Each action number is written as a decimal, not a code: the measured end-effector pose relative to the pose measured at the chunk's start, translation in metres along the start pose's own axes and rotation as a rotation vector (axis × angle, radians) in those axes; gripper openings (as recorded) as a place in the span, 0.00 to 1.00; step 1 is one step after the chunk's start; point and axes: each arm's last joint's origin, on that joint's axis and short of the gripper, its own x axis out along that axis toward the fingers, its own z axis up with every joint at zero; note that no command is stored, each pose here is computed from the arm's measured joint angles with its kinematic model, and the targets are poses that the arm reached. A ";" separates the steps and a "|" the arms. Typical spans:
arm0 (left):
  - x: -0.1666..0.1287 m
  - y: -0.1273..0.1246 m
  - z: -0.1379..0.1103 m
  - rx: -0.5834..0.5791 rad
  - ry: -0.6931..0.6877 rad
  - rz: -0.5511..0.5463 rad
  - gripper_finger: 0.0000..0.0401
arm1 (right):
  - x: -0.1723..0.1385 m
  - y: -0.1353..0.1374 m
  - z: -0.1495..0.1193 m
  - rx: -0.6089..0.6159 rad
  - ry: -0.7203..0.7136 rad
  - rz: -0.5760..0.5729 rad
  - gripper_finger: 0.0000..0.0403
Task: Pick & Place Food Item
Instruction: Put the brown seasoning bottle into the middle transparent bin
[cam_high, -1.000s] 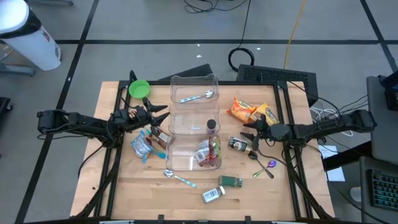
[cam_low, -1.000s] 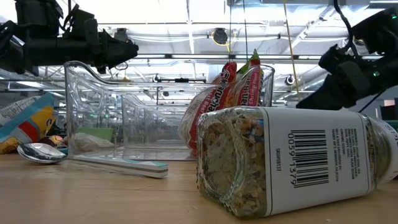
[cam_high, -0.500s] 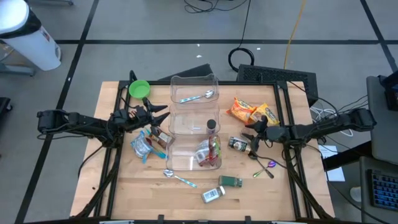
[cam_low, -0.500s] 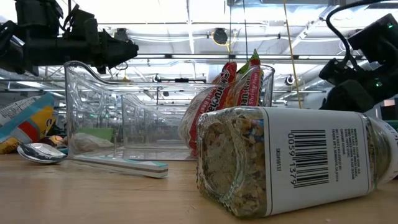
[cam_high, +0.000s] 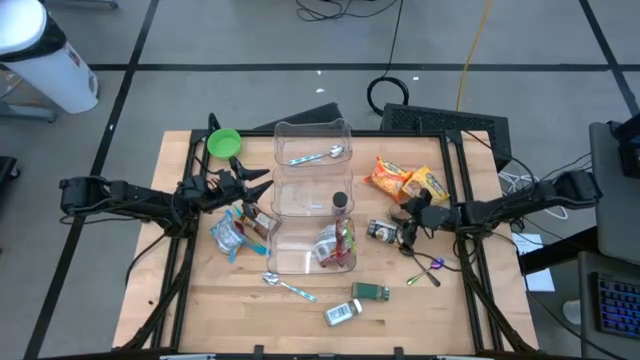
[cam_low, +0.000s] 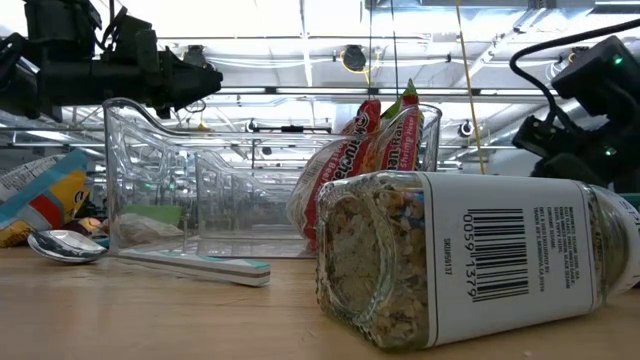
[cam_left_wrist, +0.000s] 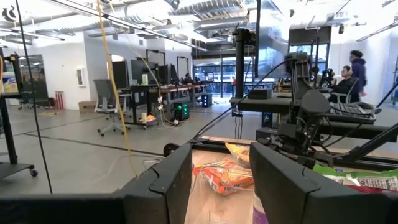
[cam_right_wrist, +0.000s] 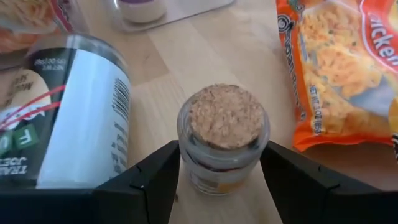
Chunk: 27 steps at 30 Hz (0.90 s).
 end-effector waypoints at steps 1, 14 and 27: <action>0.000 0.000 0.000 0.000 0.000 0.000 0.42 | 0.001 0.000 0.000 0.000 0.003 -0.001 0.53; 0.000 0.000 0.000 0.000 0.000 0.000 0.42 | 0.009 0.003 -0.003 0.008 0.020 -0.009 0.50; 0.000 0.000 0.000 -0.004 0.000 0.000 0.42 | 0.011 0.005 0.001 0.019 -0.020 0.012 0.44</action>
